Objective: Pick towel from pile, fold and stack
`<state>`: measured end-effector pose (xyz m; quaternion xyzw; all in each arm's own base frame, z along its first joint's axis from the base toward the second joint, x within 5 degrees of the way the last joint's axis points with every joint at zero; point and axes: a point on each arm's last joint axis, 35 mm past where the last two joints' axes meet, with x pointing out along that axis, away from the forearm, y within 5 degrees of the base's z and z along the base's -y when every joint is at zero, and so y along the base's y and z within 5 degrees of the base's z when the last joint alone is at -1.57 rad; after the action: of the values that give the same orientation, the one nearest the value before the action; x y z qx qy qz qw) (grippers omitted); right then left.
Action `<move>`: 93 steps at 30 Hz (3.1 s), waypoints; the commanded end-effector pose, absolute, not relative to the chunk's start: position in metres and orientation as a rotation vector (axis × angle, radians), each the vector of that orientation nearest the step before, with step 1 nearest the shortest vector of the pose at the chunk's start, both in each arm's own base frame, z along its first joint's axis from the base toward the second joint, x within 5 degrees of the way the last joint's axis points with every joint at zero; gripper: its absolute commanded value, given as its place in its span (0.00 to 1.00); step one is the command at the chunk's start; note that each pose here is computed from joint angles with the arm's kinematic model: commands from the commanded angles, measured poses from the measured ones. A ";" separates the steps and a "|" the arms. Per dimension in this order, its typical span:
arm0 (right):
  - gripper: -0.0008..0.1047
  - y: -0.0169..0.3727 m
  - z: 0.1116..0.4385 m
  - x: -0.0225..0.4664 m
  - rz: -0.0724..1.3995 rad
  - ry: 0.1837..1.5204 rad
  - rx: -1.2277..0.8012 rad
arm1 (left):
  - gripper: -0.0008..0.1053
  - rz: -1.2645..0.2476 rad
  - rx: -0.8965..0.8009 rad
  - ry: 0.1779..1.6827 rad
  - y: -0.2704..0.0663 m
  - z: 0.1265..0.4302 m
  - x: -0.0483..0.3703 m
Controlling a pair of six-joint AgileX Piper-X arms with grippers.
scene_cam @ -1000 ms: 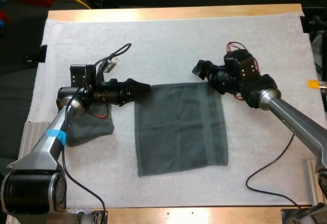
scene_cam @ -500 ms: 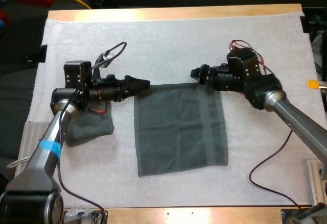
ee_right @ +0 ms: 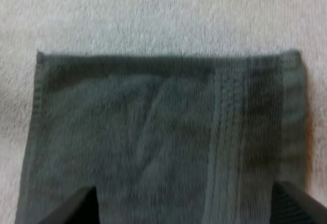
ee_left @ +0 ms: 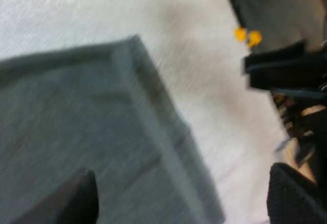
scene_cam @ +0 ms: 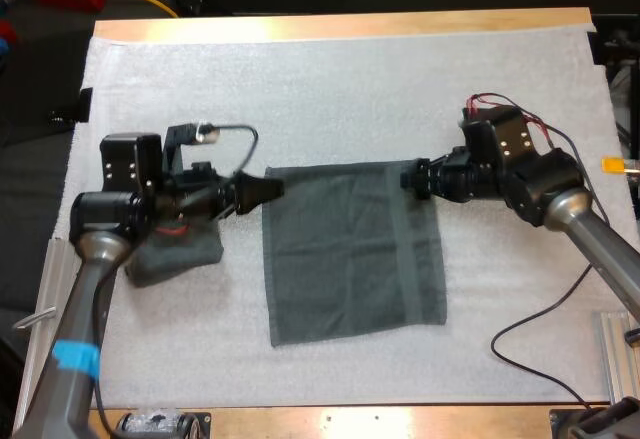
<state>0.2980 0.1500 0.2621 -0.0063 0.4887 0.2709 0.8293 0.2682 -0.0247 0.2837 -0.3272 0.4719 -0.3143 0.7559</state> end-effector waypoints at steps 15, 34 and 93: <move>0.63 0.124 0.313 0.247 0.571 1.065 -0.038 | 0.63 -0.598 -0.479 1.010 -0.030 0.332 0.187; 0.63 0.087 0.311 0.169 0.539 1.071 0.014 | 0.63 -0.462 -0.328 0.966 -0.027 0.360 0.086; 0.63 0.090 0.153 0.157 0.486 1.306 0.445 | 0.63 -0.231 -0.298 1.066 -0.014 0.334 0.035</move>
<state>0.1565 0.0904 0.1547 0.1942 0.5952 0.2205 0.7479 0.0375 -0.0145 0.3346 -0.1414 0.5039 -0.1134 0.8445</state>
